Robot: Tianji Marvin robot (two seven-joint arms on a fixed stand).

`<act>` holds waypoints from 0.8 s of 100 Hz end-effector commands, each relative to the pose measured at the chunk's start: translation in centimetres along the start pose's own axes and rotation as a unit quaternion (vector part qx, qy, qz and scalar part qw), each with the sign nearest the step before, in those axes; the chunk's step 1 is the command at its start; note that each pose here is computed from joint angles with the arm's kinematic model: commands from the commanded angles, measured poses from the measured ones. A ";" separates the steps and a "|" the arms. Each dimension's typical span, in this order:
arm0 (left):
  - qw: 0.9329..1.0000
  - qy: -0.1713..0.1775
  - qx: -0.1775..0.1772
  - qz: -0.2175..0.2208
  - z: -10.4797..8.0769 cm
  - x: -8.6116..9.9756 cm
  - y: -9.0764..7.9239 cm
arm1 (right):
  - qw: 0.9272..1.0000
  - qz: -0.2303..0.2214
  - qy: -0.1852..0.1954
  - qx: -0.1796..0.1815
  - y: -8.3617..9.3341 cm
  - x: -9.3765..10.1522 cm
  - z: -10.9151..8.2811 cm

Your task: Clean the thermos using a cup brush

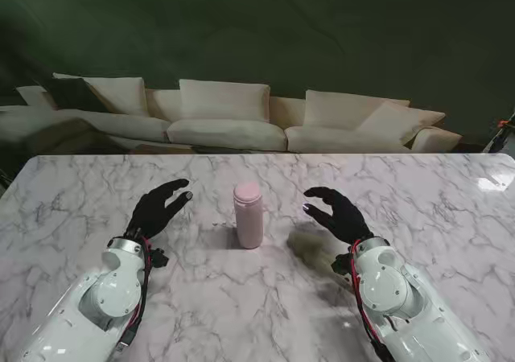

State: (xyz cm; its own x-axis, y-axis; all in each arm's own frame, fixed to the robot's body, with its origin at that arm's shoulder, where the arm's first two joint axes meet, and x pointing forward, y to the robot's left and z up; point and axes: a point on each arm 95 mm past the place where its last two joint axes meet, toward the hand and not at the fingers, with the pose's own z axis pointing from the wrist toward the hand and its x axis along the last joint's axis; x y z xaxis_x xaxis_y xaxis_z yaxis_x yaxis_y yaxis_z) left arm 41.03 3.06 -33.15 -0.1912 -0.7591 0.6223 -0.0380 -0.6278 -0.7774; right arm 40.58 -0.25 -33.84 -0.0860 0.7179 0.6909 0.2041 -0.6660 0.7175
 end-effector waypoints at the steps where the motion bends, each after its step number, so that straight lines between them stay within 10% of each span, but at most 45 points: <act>1: 1.000 0.002 -0.008 0.000 -0.1 0.2 0.2 | 1.000 -0.001 -0.002 0.004 -0.3 0.0 0.0; 37: 1.000 0.002 -0.006 0.012 -0.2 0.1 0.0 | 1.000 -0.001 0.000 0.004 -0.3 0.0 0.1; 80: 0.988 0.024 -0.101 0.115 -0.5 -0.8 -1.4 | 1.000 -0.001 0.002 0.018 -0.9 0.2 0.4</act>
State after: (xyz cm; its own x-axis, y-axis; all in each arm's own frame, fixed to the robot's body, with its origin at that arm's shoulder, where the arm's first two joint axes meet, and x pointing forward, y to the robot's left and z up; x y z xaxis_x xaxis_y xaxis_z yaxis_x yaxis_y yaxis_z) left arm 40.75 4.31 -32.69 -0.2405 -0.8479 0.4724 -0.1687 -0.4428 -0.8806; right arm 40.75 0.32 -34.09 -0.0929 0.7163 0.6916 0.2278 -0.6609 0.7151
